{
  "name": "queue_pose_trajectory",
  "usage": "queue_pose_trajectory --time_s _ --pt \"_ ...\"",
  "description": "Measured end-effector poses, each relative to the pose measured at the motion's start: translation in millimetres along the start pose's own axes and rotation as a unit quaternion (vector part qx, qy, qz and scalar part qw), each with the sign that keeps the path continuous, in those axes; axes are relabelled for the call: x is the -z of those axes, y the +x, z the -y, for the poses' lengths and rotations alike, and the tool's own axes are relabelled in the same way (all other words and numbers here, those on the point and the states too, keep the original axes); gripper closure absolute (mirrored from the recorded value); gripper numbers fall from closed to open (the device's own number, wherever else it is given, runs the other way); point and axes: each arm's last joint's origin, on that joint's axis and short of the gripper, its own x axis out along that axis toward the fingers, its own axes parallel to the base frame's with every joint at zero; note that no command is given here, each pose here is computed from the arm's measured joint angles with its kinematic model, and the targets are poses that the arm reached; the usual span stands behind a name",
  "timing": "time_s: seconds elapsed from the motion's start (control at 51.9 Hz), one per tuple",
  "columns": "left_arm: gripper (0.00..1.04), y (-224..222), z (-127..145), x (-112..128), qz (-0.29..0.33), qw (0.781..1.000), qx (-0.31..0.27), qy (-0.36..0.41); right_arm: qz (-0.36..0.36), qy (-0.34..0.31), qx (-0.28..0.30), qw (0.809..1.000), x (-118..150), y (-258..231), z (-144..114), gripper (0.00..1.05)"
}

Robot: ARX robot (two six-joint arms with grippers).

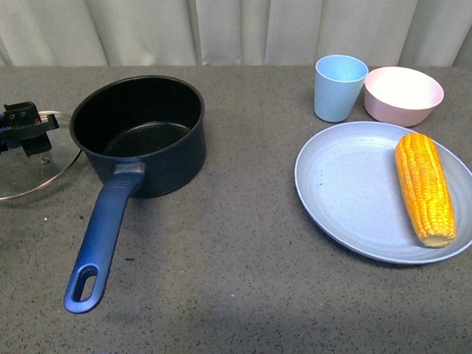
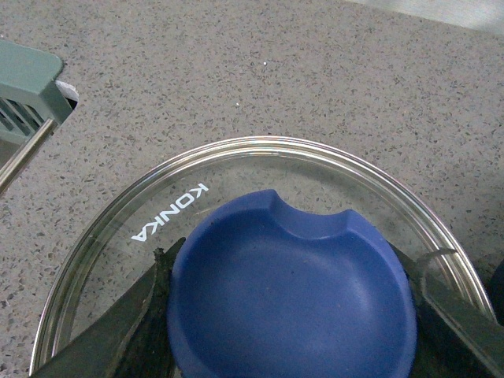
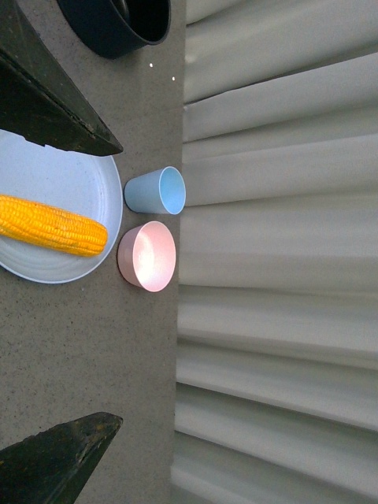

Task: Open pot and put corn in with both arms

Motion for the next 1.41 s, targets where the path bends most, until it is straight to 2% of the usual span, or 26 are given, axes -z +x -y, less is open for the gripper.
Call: queue_pose_trajectory --time_s 0.154,0.366,0.482,0.578,0.636,0.848,0.964,1.31,1.407 --pt "0.42 8 1 16 -0.017 1.000 -0.002 0.010 0.000 0.000 0.000 1.000 0 0 0 0.09" --pt "0.42 11 1 15 -0.015 1.000 -0.006 0.009 0.000 0.000 0.000 1.000 0 0 0 0.09" --pt "0.24 10 1 15 -0.016 1.000 -0.004 0.004 0.000 0.000 0.000 1.000 0 0 0 0.09" --pt "0.05 2 1 10 -0.013 1.000 -0.007 0.004 0.000 0.000 0.000 1.000 0 0 0 0.09" --pt "0.07 -6 0 3 -0.008 1.000 -0.010 0.004 0.000 0.000 0.000 1.000 0 0 0 0.09" --pt "0.07 -50 -4 -24 0.025 0.999 -0.019 0.003 0.000 0.000 0.000 1.000 0 0 0 0.09" --pt "0.07 -96 -10 -33 0.058 0.998 -0.038 0.001 0.000 0.000 0.000 1.000 0 0 0 0.09" --pt "0.07 -207 -31 -29 0.060 0.996 -0.056 -0.023 0.000 0.000 0.000 1.000 0 0 0 0.09" --pt "0.07 -223 -32 -30 0.064 0.996 -0.056 -0.028 0.000 0.000 0.000 1.000 0 0 0 0.09"
